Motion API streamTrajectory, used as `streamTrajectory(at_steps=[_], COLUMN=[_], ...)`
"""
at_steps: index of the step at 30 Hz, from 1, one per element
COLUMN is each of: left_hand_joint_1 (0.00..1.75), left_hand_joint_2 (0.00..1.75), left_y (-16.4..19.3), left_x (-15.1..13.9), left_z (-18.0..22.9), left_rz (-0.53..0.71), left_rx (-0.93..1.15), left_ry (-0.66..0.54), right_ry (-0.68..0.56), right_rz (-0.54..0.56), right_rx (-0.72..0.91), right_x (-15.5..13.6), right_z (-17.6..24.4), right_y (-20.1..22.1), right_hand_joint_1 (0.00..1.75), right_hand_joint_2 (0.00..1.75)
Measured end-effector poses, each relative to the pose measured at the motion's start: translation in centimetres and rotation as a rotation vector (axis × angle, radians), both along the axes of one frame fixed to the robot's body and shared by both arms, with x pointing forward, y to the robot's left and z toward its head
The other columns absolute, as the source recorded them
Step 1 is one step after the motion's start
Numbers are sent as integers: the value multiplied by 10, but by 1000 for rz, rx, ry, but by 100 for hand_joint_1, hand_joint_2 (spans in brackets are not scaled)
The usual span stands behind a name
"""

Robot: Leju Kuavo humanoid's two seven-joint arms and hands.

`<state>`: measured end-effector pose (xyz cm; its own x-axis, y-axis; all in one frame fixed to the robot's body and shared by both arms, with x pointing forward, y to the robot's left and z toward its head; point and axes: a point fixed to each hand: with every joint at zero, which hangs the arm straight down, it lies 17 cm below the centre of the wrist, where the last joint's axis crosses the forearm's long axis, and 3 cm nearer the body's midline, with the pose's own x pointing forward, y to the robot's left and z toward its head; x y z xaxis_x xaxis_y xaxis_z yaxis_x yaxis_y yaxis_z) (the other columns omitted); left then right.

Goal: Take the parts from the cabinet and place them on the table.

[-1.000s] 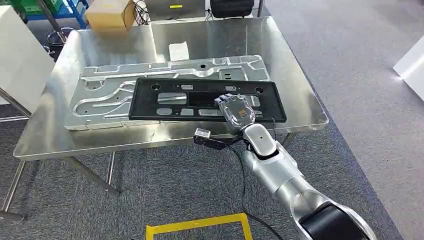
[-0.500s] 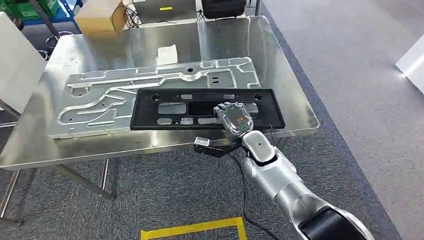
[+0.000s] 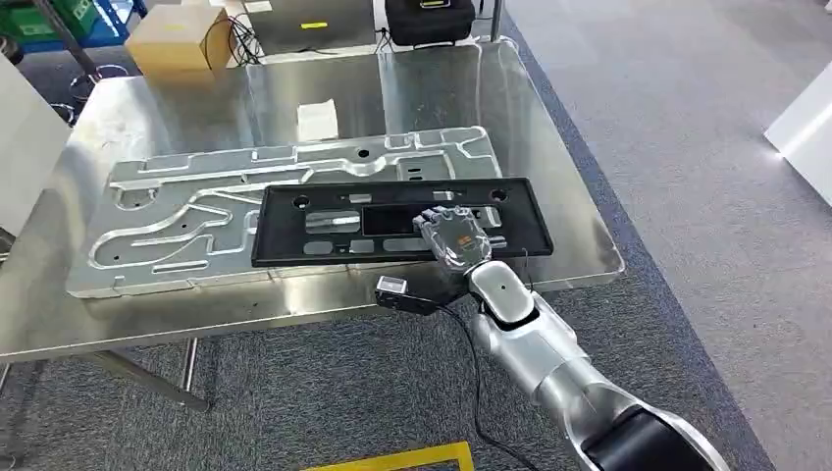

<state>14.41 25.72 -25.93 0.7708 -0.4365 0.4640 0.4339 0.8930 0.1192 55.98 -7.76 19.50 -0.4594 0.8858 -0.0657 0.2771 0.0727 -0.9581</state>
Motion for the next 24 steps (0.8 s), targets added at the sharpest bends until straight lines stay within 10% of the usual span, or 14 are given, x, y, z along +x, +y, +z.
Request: streamTrajectory(at_steps=[24], left_hand_joint_1=[0], left_hand_joint_2=[175], left_y=[0], left_x=[4], left_z=[1], left_rz=[19], left_rx=[-7], left_ry=[-4], right_ry=[72], right_rz=[-76], right_rx=[-21], right_x=[32], right_z=[4], right_y=[-37], right_hand_joint_1=[175], right_hand_joint_2=[175])
